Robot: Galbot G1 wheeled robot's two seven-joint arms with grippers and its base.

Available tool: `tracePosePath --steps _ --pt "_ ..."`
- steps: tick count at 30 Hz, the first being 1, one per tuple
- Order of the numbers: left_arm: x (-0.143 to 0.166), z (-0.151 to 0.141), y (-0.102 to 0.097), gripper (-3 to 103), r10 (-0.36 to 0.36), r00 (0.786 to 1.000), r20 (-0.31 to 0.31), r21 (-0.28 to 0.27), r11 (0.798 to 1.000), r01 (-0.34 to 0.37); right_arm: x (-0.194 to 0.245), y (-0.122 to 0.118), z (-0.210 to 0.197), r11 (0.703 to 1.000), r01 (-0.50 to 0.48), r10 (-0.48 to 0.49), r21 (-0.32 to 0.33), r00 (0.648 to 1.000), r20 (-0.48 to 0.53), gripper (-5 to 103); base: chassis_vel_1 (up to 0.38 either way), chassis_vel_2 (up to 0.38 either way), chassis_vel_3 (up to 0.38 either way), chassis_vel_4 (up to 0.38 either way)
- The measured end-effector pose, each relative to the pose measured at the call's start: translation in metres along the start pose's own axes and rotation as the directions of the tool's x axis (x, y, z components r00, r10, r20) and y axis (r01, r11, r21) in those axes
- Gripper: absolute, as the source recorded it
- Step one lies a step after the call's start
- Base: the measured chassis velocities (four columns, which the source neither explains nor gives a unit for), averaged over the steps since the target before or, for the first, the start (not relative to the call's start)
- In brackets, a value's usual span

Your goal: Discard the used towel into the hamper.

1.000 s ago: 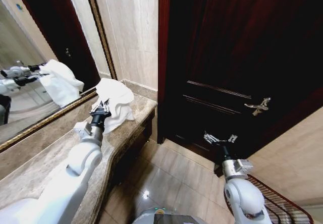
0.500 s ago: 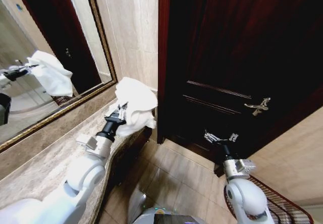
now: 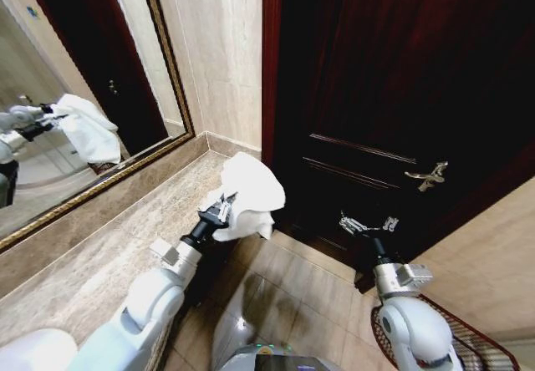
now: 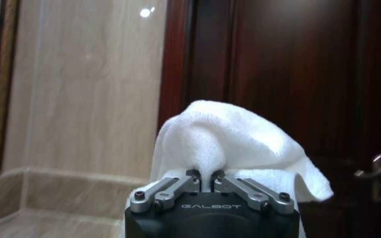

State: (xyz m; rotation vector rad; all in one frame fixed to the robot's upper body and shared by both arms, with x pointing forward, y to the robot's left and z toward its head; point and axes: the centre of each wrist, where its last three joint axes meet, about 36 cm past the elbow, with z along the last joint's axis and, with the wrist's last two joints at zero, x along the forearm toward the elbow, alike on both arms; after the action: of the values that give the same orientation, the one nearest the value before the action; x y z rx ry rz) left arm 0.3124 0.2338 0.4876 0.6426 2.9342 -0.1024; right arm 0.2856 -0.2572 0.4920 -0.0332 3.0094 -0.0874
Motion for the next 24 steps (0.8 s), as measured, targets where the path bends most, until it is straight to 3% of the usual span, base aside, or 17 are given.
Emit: tracePosePath --steps 4,8,24 --pt "0.003 0.026 0.002 7 -0.054 0.998 -0.019 -0.053 0.997 0.053 0.0 0.0 -0.003 1.0 0.005 -0.005 0.003 1.0 -0.001 100 0.0 0.0 0.0 0.0" --pt "0.003 0.033 0.007 7 -0.073 0.997 -0.006 -0.076 0.994 0.073 0.0 -0.001 -0.003 1.0 0.017 -0.017 0.004 1.0 -0.009 100 0.0 0.0 0.0 0.0" --pt "0.002 0.039 0.0 7 -0.048 0.999 -0.007 -0.067 0.997 0.047 0.001 0.0 -0.002 1.0 0.022 -0.022 0.014 0.999 -0.046 100 0.0 0.0 0.0 0.0"
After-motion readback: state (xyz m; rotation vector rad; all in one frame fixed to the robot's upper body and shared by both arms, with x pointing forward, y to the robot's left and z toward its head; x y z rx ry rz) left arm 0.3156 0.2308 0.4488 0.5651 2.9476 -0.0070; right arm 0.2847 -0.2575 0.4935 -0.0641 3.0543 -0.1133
